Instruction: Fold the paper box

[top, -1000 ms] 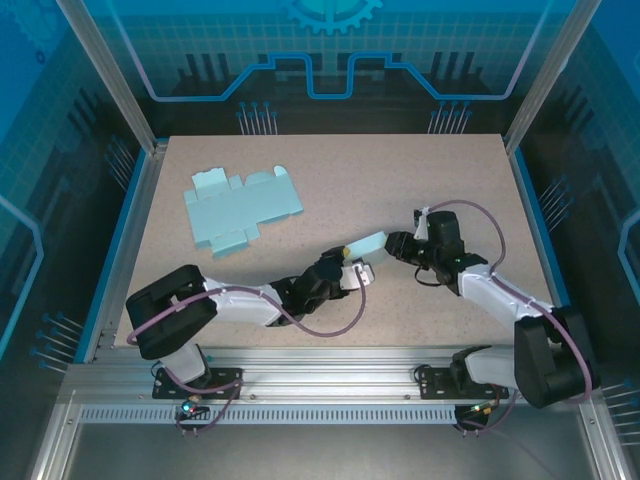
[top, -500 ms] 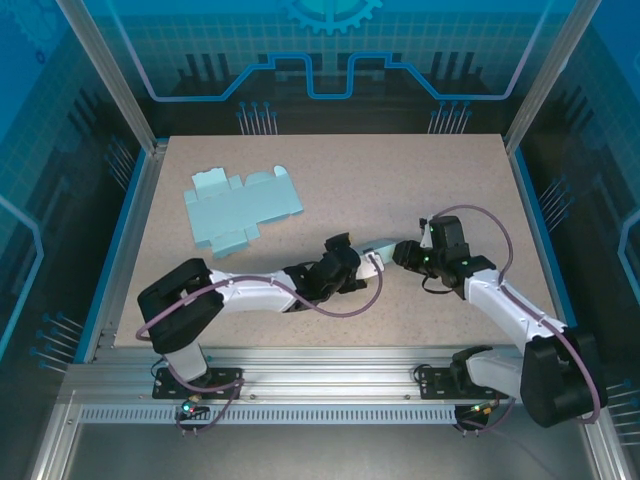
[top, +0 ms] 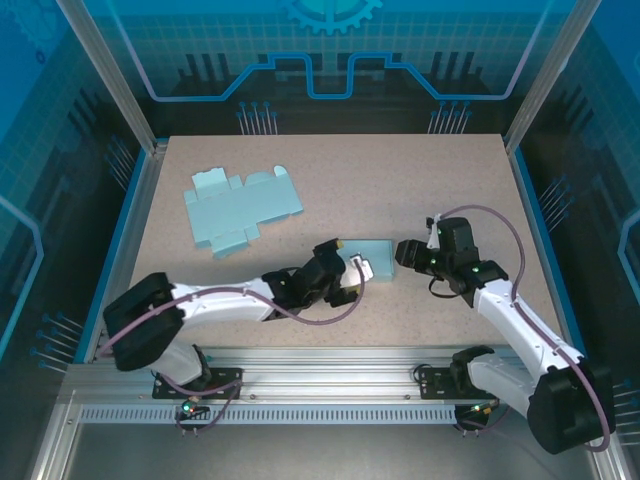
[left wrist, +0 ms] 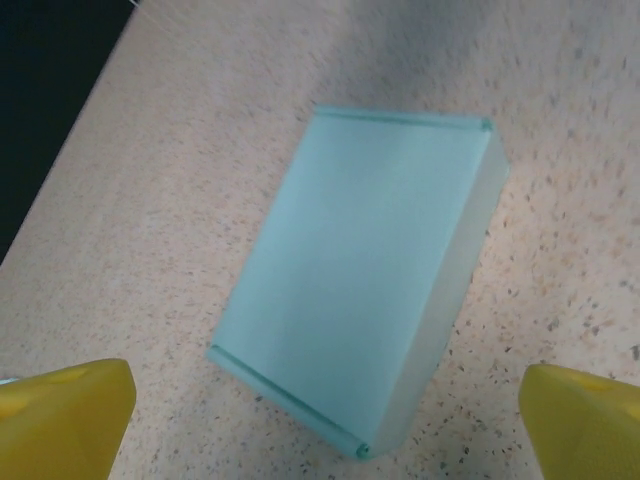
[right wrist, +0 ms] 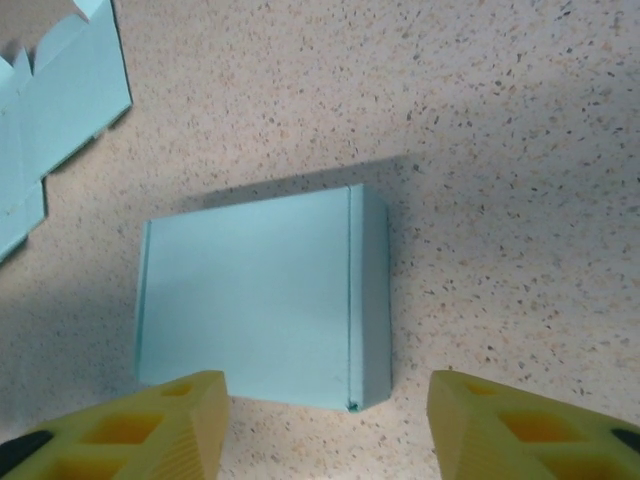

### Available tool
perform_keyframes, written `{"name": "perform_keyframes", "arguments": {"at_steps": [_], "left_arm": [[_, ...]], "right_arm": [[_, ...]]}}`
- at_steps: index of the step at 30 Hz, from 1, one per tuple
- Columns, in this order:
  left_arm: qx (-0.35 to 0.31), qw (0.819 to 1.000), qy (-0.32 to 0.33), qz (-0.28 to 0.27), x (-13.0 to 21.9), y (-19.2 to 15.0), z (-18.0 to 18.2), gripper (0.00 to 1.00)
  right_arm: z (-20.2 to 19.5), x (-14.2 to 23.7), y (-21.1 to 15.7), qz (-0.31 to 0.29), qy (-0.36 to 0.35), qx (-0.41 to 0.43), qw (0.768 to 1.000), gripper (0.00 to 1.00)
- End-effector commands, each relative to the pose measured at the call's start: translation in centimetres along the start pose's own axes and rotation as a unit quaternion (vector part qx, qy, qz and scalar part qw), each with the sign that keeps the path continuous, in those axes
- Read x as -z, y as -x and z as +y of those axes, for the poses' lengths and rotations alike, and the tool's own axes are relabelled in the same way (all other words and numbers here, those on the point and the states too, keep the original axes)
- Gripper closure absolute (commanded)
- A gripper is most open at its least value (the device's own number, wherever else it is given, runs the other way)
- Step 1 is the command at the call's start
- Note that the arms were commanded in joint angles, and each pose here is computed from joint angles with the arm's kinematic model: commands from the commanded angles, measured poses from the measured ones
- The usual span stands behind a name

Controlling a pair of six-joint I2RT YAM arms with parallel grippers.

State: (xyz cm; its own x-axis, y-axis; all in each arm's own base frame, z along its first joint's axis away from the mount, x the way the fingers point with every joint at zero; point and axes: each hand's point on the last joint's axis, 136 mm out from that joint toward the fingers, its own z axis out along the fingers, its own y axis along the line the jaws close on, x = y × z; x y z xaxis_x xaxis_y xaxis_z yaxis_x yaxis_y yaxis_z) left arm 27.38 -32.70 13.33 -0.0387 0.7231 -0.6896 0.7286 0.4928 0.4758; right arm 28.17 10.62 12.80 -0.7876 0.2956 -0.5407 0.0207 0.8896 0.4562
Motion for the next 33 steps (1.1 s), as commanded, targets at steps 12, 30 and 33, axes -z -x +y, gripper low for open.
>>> {"name": "perform_keyframes", "arguments": {"at_steps": [12, 30, 33], "left_arm": [[0.518, 0.848, -0.034, 0.108, 1.1, -7.5, 2.8, 0.10], [0.542, 0.827, -0.081, 0.126, -7.5, -6.3, 1.4, 0.63], [0.550, 0.822, -0.081, 0.121, -9.0, -5.8, 2.2, 0.69]], "right_arm": [[1.2, -3.0, -3.3, 0.071, -0.027, 0.071, 0.995, 0.29], [0.2, -9.3, -1.1, 0.114, -0.072, 0.077, 0.988, 0.52], [-0.3, -10.2, 1.1, 0.107, -0.074, 0.073, 0.989, 0.53]]}}
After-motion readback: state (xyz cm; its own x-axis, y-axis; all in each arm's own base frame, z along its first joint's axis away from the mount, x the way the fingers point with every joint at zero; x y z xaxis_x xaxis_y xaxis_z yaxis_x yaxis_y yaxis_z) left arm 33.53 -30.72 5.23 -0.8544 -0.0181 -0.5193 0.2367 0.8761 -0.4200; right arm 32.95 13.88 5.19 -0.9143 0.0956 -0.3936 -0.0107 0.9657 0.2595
